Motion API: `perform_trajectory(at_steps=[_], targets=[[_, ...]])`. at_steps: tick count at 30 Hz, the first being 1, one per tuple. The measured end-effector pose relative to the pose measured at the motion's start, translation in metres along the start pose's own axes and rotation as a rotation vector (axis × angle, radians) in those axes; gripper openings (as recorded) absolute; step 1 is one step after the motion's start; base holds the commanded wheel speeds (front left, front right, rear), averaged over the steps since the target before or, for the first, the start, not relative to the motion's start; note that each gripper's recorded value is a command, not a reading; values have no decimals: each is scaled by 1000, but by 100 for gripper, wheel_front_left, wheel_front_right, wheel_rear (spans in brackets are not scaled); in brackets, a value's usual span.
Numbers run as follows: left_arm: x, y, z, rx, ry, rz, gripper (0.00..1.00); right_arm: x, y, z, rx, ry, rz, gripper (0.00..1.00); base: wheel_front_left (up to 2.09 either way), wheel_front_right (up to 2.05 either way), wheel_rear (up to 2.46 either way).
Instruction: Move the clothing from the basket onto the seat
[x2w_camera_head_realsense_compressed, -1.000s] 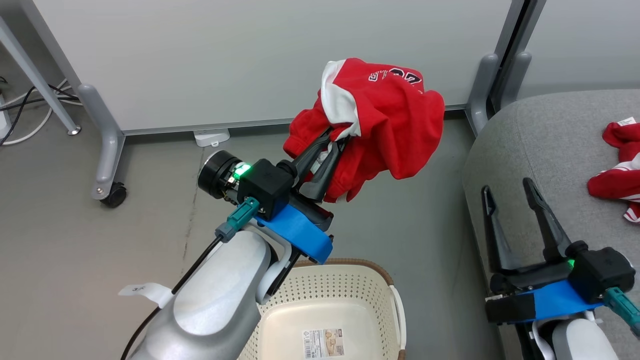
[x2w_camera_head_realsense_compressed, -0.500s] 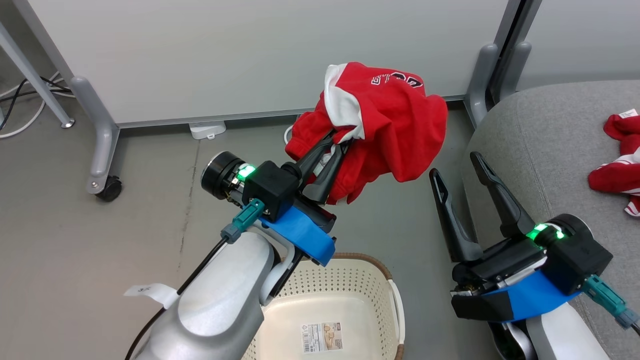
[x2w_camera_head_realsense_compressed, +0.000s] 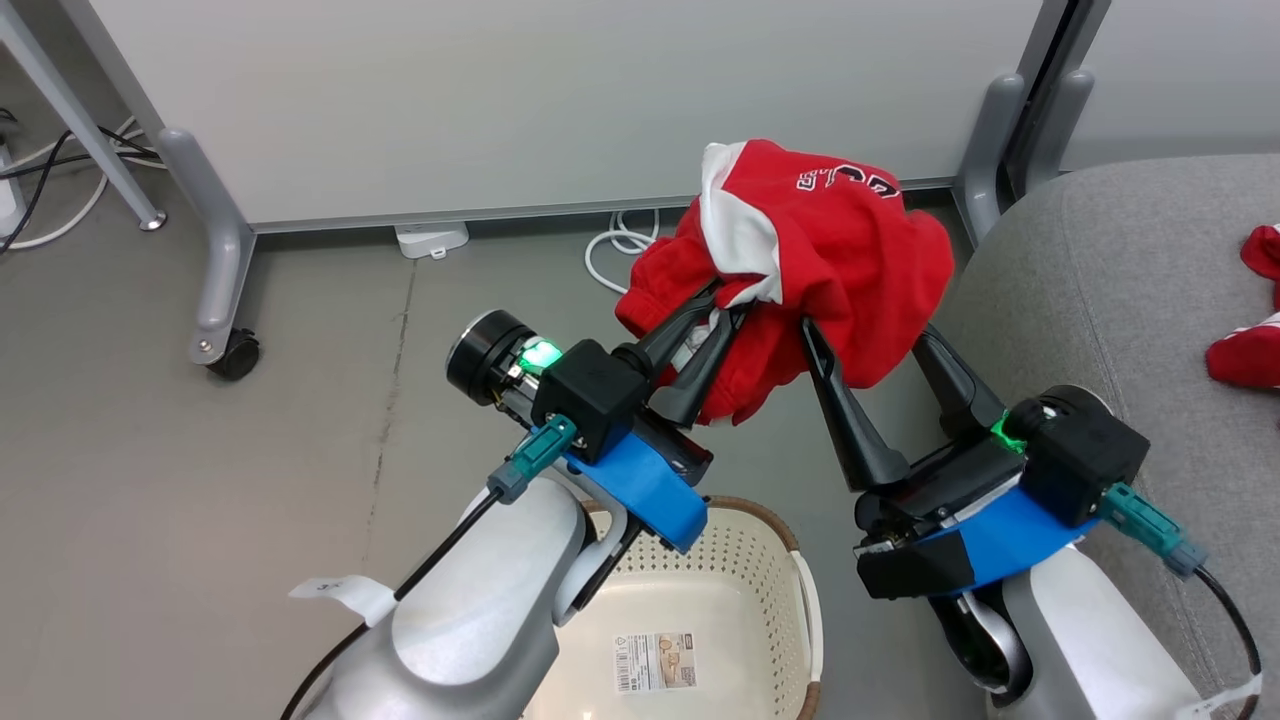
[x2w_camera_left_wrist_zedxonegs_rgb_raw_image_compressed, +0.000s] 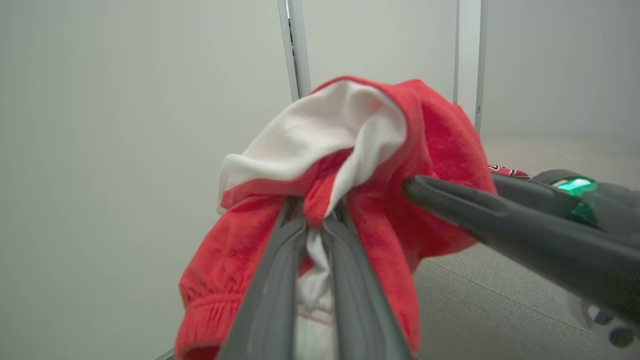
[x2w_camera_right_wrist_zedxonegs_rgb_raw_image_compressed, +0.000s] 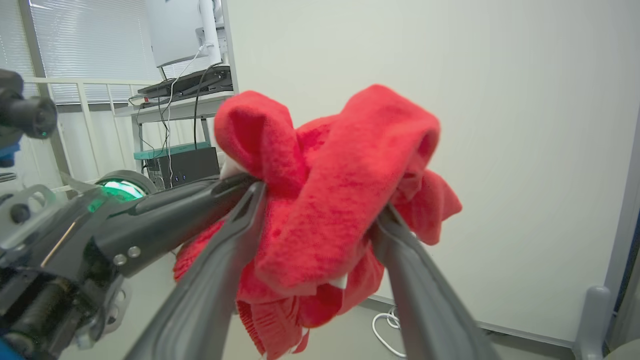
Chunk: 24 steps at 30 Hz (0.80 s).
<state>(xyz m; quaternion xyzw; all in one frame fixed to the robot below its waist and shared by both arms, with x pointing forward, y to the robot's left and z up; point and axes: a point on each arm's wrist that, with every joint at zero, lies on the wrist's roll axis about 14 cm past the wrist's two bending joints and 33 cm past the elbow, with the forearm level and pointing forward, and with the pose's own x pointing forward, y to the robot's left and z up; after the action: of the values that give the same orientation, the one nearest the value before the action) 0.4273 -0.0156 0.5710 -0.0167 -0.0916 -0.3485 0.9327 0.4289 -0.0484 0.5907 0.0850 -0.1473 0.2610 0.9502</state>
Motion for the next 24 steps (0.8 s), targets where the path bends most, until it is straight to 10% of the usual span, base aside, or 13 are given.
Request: perform_trajectory(at_steps=[7,8,10,24], targets=[[-1,-7,-4,-4,11,-18,0,12,-2,-7,51,4,-22,100,0,0,0],[-1,-7,-5,-4,13,-20,0,13,-1,-8,55,7,-21,83,0,0,0],[-1,-9,-6,-4,15,-23,0,13,1,-12,61,18,-20,0,0,0,0],[2,-14,-7,-14,18,-41,0,11,-6,-13,60,21,-42,0,0,0,0]])
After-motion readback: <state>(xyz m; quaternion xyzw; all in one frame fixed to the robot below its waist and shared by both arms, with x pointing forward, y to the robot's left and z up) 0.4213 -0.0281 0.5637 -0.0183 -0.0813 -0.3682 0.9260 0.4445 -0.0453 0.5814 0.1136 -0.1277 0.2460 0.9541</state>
